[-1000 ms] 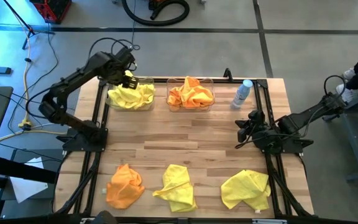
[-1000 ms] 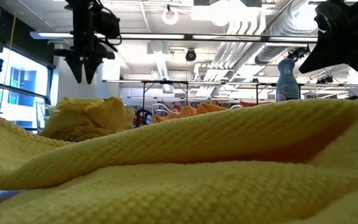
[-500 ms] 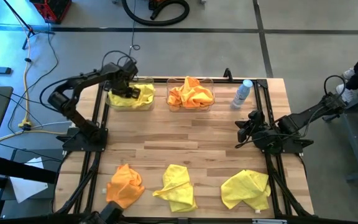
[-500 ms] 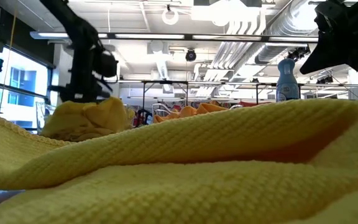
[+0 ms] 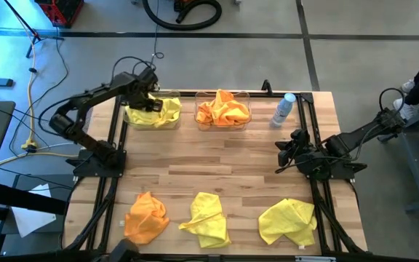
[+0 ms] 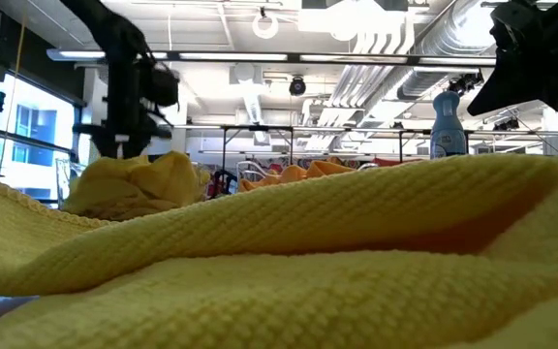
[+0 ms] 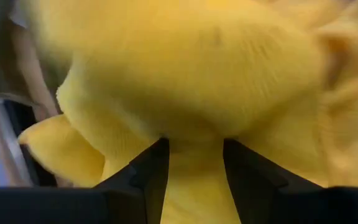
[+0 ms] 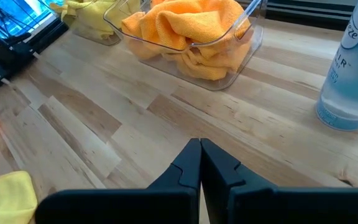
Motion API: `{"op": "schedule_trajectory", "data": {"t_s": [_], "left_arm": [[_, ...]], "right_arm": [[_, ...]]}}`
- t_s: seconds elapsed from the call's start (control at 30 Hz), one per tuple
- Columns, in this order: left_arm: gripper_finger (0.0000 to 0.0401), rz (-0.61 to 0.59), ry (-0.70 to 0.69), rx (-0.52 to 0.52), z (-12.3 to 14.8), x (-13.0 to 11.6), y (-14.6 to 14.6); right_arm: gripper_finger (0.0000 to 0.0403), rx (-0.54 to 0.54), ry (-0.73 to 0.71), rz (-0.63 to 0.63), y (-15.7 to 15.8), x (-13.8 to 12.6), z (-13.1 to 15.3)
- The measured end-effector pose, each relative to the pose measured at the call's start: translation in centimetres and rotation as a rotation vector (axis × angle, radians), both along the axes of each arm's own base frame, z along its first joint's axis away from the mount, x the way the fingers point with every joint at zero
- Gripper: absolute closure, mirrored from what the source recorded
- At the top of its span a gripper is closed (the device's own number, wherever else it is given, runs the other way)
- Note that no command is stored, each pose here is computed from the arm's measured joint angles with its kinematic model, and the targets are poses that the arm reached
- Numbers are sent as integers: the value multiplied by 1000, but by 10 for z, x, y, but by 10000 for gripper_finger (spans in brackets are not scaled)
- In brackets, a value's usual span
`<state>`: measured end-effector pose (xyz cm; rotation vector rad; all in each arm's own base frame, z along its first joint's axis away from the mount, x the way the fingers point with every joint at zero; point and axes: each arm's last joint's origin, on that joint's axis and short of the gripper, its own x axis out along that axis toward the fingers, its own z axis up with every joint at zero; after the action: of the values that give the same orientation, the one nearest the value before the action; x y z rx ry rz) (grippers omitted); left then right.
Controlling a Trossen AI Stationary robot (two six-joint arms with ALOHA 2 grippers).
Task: Sort microfiber towel by color & place in baskets
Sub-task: Put the yellow microfiber towel into the left transparent bin
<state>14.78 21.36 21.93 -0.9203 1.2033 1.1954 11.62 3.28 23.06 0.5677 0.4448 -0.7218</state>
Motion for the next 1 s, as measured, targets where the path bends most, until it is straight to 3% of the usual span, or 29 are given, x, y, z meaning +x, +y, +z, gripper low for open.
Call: {"op": "schedule_trajectory", "data": {"t_s": [0.1, 0.23, 0.33, 0.4, 0.5, 0.73, 1.0], "left_arm": [[262, 15, -56, 71, 28, -2, -6], [262, 33, -116, 244, 57, -5, -12], [262, 11, -142, 368, 67, -5, -6], [262, -22, -139, 393, 66, -4, 1], [262, -31, -98, 346, 51, -1, 13], [262, 44, 32, 97, -1, -3, 34], [262, 60, 73, 15, -33, 4, 46]], "right_arm": [[403, -5, 4, 4, 0, 0, 0], [403, -6, 4, 5, 0, 0, 0], [403, -6, 4, 5, 0, 0, 0], [403, -6, 4, 5, 0, 0, 0], [403, -6, 4, 5, 0, 0, 0], [403, 1, -1, -1, 0, 0, 0], [403, 1, -1, -1, 0, 0, 0]]}}
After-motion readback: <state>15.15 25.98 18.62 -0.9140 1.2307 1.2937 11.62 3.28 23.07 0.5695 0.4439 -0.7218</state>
